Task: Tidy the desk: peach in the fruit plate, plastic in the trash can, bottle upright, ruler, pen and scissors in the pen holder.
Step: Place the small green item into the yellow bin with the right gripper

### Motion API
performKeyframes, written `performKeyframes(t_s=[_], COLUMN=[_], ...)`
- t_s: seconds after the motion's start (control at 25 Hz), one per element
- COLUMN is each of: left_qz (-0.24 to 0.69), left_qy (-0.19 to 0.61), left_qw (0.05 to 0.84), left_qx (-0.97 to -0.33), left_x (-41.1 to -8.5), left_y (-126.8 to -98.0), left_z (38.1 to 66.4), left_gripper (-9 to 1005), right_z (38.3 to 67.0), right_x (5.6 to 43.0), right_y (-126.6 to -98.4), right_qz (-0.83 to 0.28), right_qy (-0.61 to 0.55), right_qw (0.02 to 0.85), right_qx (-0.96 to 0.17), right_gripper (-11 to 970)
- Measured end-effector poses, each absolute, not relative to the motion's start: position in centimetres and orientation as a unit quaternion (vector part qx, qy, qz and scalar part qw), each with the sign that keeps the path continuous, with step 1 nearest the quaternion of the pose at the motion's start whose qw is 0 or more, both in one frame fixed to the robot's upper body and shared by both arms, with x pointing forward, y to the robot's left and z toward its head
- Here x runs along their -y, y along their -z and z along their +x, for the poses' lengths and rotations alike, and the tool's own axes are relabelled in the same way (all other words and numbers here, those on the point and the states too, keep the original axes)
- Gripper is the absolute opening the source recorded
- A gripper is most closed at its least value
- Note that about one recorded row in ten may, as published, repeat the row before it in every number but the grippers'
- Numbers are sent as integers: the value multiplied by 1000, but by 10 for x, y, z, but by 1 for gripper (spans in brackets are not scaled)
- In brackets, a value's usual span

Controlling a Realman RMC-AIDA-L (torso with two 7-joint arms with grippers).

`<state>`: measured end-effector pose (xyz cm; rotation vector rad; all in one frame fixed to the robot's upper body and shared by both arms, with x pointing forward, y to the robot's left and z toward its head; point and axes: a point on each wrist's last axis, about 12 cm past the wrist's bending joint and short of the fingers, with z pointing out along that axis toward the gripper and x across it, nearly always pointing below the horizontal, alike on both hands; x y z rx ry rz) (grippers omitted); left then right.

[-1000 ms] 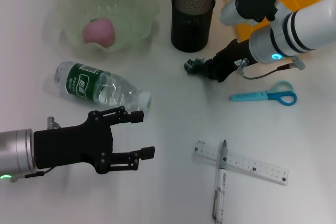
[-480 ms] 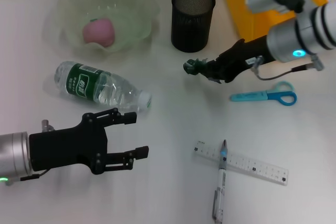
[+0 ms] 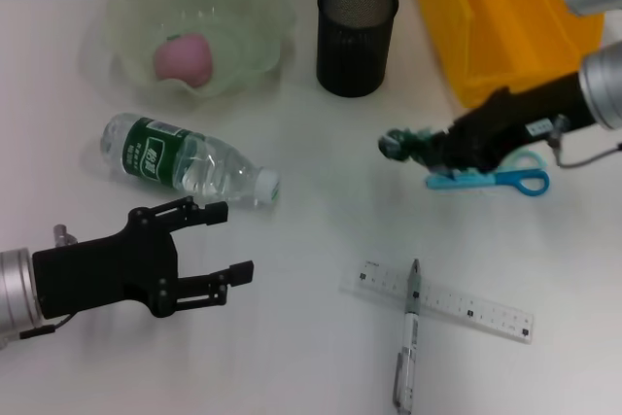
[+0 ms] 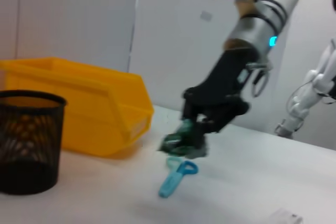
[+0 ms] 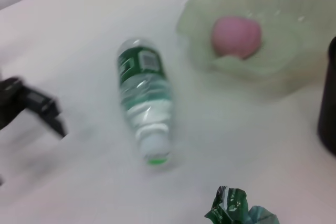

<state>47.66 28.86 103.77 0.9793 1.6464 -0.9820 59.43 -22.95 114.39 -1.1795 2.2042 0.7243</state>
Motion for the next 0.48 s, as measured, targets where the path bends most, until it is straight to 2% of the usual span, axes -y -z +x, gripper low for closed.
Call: performKeyframes(t_s=[0.24,0.48], left_qz=[393,393], left_qy=[387,385], left_qw=[481,482], left_qx=[-681,-682], left_x=[-294,-295], left_y=[-1035,-1035], left_z=[475,474], left_gripper=[813,813], right_z=[584,573], right_x=[249,279], right_y=[-1141,-1149], right_qz=[-423,-380], right_qy=[-282,-324], right_qw=[276,347], right_qx=[-816,-794], right_gripper=[125,125])
